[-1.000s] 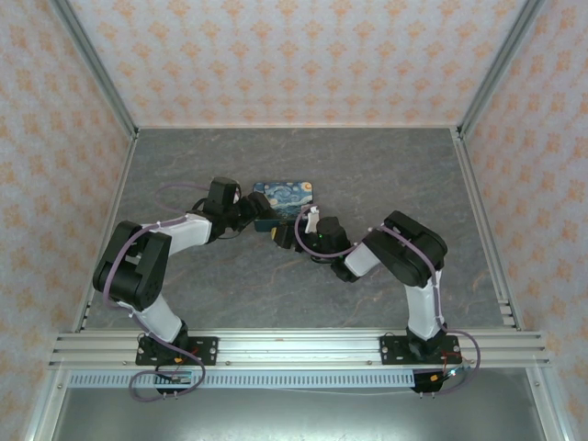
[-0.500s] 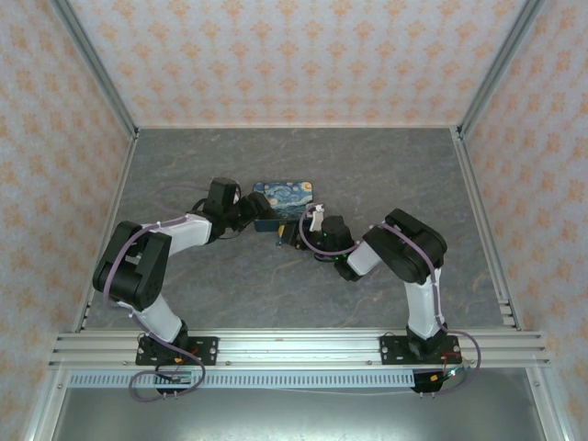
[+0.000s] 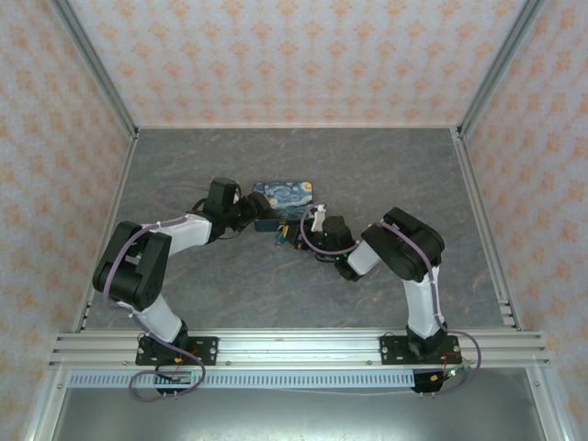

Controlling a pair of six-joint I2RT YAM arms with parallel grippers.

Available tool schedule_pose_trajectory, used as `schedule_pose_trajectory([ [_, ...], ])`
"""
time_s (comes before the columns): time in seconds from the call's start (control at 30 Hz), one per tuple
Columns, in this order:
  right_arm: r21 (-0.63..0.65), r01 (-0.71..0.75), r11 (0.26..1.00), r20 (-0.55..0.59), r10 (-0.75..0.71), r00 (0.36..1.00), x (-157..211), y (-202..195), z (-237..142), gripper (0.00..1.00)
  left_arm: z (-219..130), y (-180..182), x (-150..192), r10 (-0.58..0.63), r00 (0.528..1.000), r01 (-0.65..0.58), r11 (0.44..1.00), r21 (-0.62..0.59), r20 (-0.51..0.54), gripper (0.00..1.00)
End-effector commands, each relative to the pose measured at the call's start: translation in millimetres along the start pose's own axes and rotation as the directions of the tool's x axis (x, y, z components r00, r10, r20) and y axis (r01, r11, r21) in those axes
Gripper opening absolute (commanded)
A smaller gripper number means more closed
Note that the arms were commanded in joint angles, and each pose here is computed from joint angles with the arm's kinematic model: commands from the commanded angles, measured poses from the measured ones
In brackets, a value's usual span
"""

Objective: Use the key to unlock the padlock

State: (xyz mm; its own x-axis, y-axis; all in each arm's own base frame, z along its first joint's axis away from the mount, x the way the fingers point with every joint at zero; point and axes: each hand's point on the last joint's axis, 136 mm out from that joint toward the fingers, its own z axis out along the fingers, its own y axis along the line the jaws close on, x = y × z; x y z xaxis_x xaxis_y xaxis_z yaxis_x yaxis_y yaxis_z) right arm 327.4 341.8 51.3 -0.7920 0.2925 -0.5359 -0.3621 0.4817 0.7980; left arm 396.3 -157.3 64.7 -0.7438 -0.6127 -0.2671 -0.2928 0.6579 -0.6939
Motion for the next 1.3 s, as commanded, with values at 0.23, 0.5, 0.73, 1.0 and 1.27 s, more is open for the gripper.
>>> schedule_pose_trajectory([
  [0.23,-0.005,-0.021,1.000,-0.013,0.021,1.000,4,-1,5,0.02,-2,55,36,-0.040,0.995,0.024,0.984,-0.174,-0.091,0.68],
  [0.5,-0.012,-0.035,0.999,0.028,0.035,0.999,-3,0,2,0.00,-5,56,39,-0.043,0.995,0.027,0.984,-0.176,-0.087,0.68],
  [0.73,-0.025,-0.107,0.994,0.099,0.109,0.989,-17,-4,-6,0.00,-9,59,42,-0.040,0.996,0.025,0.982,-0.187,-0.081,0.68],
  [1.0,-0.019,-0.146,0.989,0.144,0.147,0.979,-24,-9,-10,0.00,-9,61,50,-0.037,0.996,0.019,0.981,-0.195,-0.086,0.69],
  [1.27,-0.026,-0.204,0.979,0.189,0.206,0.960,-33,-16,-20,0.00,-8,66,52,-0.041,0.996,0.024,0.978,-0.208,-0.082,0.70],
])
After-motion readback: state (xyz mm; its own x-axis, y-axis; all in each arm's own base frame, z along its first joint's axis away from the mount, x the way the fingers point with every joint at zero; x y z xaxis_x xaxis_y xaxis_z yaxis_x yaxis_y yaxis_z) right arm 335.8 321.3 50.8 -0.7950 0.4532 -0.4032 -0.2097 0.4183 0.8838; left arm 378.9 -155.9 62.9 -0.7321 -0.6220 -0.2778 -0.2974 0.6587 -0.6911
